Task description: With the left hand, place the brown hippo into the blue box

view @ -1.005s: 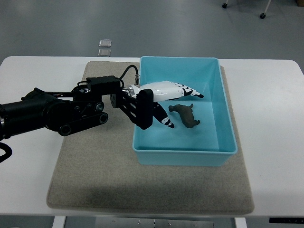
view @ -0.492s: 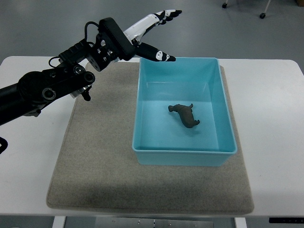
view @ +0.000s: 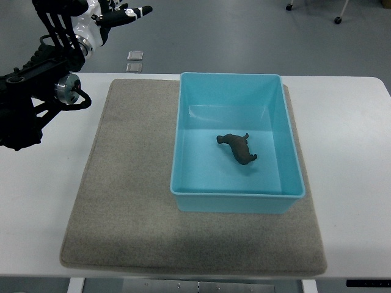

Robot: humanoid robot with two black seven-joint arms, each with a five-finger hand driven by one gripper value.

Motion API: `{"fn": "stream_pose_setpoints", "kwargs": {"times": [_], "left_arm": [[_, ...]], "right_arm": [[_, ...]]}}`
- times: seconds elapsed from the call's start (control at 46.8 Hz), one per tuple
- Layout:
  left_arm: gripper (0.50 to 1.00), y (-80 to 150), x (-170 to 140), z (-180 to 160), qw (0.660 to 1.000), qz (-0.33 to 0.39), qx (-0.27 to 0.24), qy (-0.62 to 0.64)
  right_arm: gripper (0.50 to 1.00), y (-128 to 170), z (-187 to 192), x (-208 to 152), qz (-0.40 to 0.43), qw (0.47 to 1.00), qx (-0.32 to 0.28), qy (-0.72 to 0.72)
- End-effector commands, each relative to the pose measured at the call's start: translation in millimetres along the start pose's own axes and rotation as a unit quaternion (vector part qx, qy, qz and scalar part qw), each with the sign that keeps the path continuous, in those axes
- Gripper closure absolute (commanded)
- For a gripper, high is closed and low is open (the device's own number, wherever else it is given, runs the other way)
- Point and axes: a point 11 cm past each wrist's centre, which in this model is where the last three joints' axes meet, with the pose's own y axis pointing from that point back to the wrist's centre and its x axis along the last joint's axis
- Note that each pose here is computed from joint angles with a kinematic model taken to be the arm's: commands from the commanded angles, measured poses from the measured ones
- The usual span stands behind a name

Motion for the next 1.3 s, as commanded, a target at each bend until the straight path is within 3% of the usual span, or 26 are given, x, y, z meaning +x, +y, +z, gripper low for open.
{"fn": "stream_pose_setpoints", "kwargs": {"times": [0.0, 0.299, 0.684, 1.283], "left_arm": [[0.504, 0, 15, 2, 0.999, -0.001, -0.001, 0.053], [0.501, 5, 63, -1, 0.991, 0.052, -0.019, 0.121], [0.501, 21, 81, -30, 0.973, 0.105, -0.017, 0.207], [0.501, 30, 64, -65, 0.963, 0.108, 0.006, 0.246]], "right_arm": [[0.564, 0, 0, 0, 0.000, 1.000, 0.000, 0.000], [0.564, 0, 0, 0, 0.000, 1.000, 0.000, 0.000], [0.564, 0, 0, 0, 0.000, 1.000, 0.000, 0.000], [0.564, 0, 0, 0, 0.000, 1.000, 0.000, 0.000]]}}
